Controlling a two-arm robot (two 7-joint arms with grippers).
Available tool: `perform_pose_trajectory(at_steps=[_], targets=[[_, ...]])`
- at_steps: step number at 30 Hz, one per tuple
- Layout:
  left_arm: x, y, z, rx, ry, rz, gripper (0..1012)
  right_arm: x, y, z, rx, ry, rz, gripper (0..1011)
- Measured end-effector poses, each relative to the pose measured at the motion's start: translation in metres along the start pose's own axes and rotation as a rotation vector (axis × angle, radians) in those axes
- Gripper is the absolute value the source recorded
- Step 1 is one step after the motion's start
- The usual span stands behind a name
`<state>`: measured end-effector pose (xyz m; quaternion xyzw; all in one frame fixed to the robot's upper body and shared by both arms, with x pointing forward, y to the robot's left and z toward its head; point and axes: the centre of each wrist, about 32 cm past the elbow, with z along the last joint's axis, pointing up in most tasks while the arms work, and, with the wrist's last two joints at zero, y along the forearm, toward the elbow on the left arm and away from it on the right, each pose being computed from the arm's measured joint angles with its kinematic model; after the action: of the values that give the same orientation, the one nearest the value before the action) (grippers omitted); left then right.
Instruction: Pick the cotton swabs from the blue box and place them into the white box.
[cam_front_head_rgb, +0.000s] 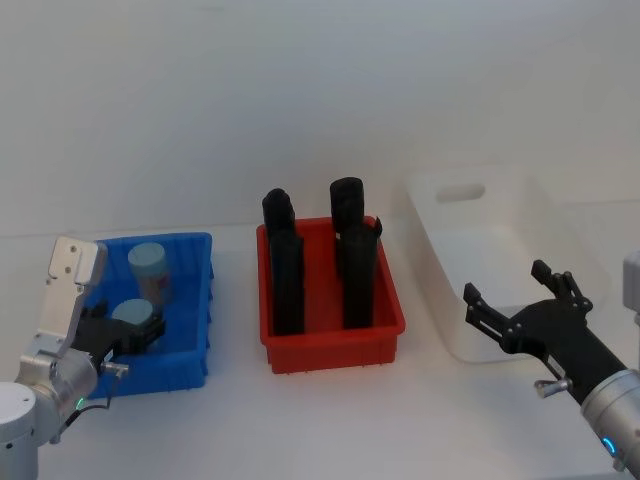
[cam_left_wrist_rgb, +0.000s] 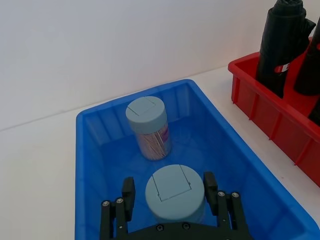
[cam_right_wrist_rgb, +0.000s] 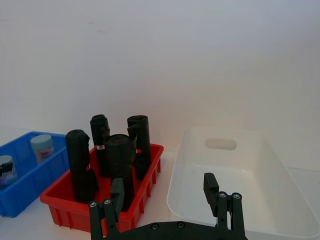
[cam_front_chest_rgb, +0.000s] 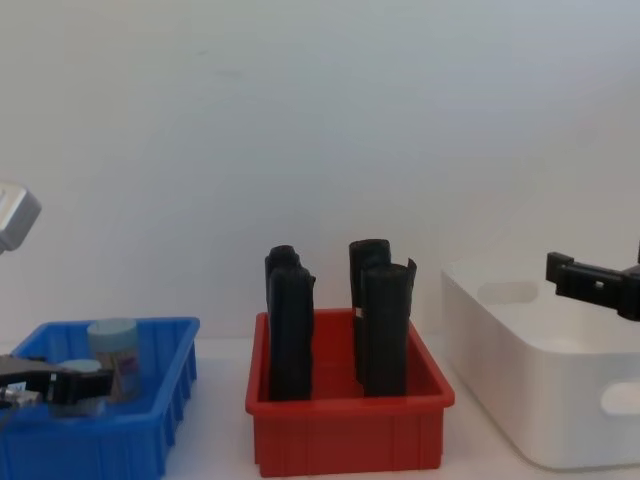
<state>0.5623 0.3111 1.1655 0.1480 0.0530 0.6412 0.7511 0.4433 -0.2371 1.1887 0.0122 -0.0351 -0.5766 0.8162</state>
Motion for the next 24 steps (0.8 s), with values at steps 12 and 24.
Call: perform_pose_trajectory(at_steps=[12, 24], targets=[[0.0057, -0.0016, -0.006, -0.01, 0.05, -0.024, 673, 0.0, 0.0, 0.0, 0.0, 0.0, 0.0, 1002], [0.0044, 0.0046, 0.0073, -0.061, 0.032, -0.06, 673, 0.0, 0.0, 0.0, 0.0, 0.0, 0.0, 1002]])
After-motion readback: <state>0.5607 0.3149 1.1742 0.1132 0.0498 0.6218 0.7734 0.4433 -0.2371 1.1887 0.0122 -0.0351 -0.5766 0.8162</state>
